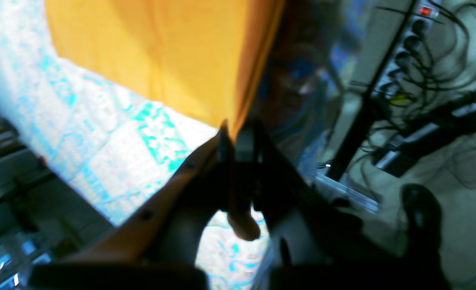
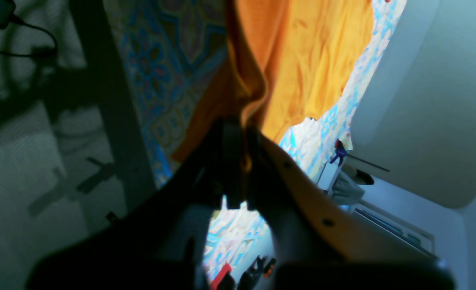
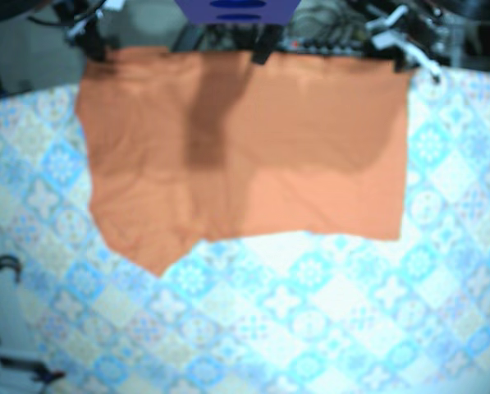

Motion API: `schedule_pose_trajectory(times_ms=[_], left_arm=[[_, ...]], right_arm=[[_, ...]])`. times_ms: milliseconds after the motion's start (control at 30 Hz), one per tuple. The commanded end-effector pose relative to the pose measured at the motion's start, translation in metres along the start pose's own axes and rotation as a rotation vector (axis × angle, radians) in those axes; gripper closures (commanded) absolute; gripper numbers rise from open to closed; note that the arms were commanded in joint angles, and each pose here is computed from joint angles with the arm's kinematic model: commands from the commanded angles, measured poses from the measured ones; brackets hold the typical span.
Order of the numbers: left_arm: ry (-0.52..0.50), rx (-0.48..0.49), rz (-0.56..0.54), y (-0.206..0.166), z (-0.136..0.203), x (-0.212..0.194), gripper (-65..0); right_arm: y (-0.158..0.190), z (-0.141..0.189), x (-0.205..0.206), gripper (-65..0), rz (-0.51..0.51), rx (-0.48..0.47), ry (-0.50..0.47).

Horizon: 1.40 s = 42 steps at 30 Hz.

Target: Fold the T-shirt properly

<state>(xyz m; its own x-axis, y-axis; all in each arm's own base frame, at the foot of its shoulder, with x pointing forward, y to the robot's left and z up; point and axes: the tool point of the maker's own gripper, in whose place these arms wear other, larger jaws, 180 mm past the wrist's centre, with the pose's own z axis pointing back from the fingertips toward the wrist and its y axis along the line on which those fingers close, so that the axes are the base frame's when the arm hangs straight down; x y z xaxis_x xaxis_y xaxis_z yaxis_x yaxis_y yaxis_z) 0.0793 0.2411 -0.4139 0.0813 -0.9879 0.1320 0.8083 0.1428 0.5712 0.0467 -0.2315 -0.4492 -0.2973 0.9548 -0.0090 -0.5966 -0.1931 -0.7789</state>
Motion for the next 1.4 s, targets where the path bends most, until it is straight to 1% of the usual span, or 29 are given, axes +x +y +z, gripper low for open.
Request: schedule_pose_trajectory(times_ms=[0,100,267,433,633,700,767,933,1067,1200,1367], left_arm=[[0.004,-0.001,-0.009,-0.001,0.005,-0.001,0.0],[0.003,-0.007,-0.007,-0.004,0.007,-0.001,0.0],[0.001,0.003,-0.005,-0.002,0.006,-0.001,0.0],[0.004,0.018,-0.004,0.004,0.004,-0.001,0.0],[-0.004,0.08,-0.007,0.027,-0.007,0.001,0.0],[-0.003,0.095,-0.006,0.033,-0.01,0.002,0.0],[-0.003,0.107,-0.009,0.039,-0.012,0.002,0.0],[-0.005,0.129,-0.009,0.047,-0.016,0.003,0.0],[-0.006,0.144,-0.009,0.053,-0.018,0.004,0.0],[-0.006,0.145,-0.009,0.054,-0.018,0.004,0.0],[-0.006,0.145,-0.007,0.054,-0.018,0.004,0.0]], right_arm=[[-0.004,0.005,-0.007,0.0,0.011,-0.014,0.013],[0.0,0.013,-0.014,0.0,0.015,0.001,0.033],[-0.001,0.013,-0.016,0.0,0.016,-0.002,0.038],[-0.015,0.0,-0.022,0.0,0.026,-0.045,0.049],[-0.035,-0.021,-0.029,0.0,0.032,-0.099,0.059],[-0.033,-0.025,-0.031,0.0,0.017,-0.075,0.061],[-0.034,-0.03,-0.033,0.0,0.009,-0.07,0.064],[-0.044,-0.039,-0.036,0.0,0.015,-0.093,0.068],[-0.046,-0.045,-0.039,0.0,0.005,-0.08,0.067],[-0.06,-0.052,-0.038,0.0,0.013,-0.112,0.063],[-0.074,-0.069,-0.023,0.0,0.017,-0.151,0.015]])
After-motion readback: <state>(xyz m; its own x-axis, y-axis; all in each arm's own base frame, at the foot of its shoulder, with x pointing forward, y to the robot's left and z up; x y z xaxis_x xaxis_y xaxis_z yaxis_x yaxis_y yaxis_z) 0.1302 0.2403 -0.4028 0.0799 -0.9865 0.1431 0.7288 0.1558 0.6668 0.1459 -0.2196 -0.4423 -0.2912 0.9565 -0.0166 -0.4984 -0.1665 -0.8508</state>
